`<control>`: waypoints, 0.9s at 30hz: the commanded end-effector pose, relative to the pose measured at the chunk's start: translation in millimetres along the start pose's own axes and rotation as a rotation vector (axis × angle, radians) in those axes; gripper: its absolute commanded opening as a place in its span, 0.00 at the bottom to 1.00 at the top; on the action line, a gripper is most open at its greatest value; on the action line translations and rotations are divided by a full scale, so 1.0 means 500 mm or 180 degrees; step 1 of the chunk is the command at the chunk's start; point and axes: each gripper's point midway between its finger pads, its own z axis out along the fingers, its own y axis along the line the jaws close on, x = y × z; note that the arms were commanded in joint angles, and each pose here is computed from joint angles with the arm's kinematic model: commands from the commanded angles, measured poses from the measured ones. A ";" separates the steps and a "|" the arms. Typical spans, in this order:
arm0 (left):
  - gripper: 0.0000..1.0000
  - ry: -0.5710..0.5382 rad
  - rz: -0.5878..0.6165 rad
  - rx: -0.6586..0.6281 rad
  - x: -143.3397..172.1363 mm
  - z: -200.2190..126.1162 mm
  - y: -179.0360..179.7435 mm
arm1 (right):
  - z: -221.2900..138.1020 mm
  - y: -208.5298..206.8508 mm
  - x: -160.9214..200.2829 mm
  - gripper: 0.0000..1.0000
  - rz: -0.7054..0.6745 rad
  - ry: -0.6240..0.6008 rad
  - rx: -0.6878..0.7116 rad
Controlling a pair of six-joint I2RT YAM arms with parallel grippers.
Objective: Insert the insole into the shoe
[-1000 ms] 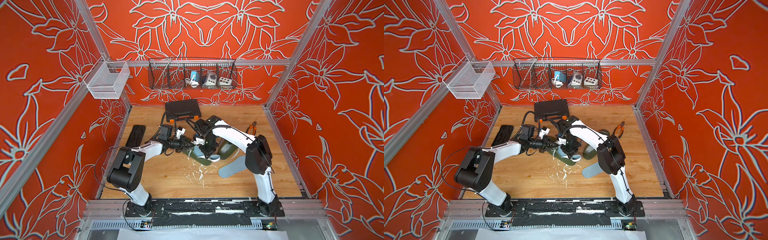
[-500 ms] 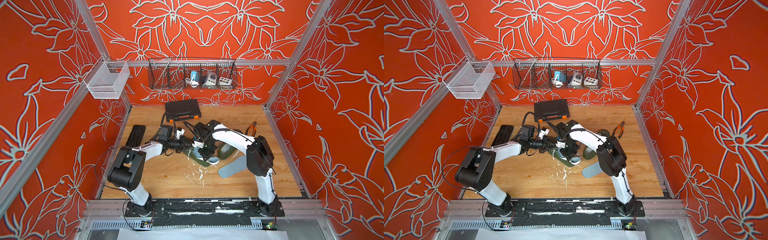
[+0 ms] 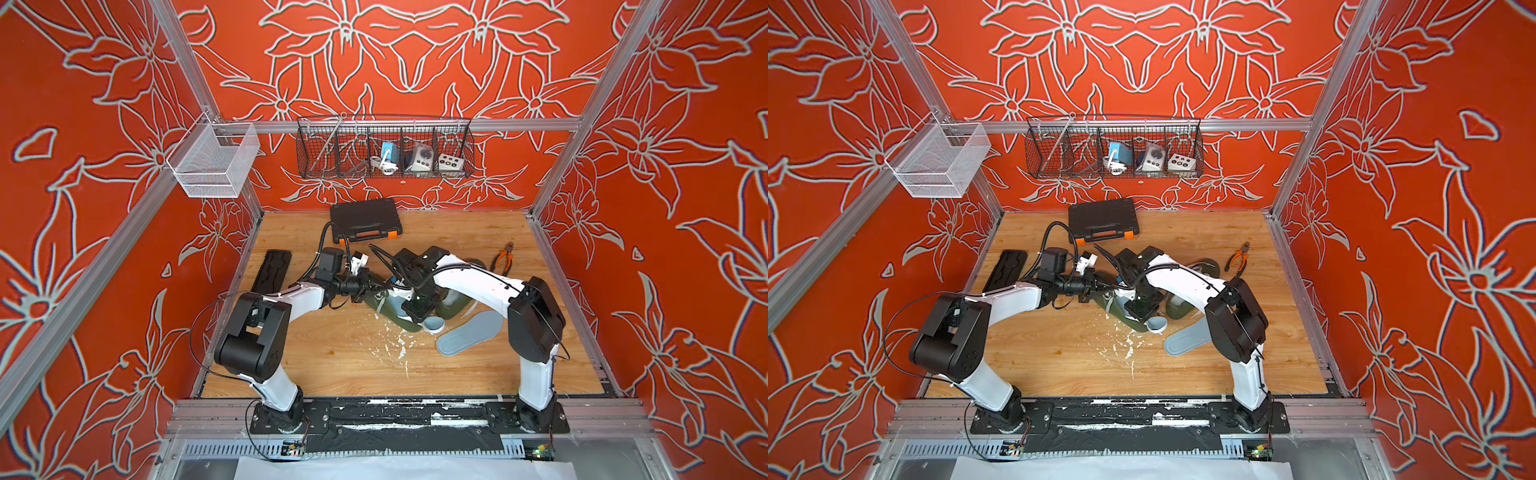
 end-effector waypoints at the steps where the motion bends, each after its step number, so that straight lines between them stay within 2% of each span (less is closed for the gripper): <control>1: 0.00 -0.0051 0.0260 0.0204 -0.011 -0.014 -0.041 | -0.008 0.003 0.002 0.00 -0.0145 0.0041 0.0039; 7: 0.00 -0.0060 0.0218 0.0219 0.005 -0.019 -0.033 | -0.004 0.006 -0.040 0.00 -0.0061 -0.0027 -0.0088; 15: 0.00 -0.0020 0.0150 0.0260 0.033 -0.014 -0.016 | -0.018 0.026 -0.094 0.00 -0.0241 -0.0248 -0.0251; 22: 0.00 -0.0026 0.0152 0.0262 0.031 -0.014 -0.017 | 0.010 0.013 -0.081 0.00 -0.0561 -0.0355 -0.0061; 27: 0.00 -0.0030 0.0206 0.0254 0.016 -0.011 -0.026 | 0.029 -0.003 -0.016 0.00 -0.1025 -0.0166 0.0108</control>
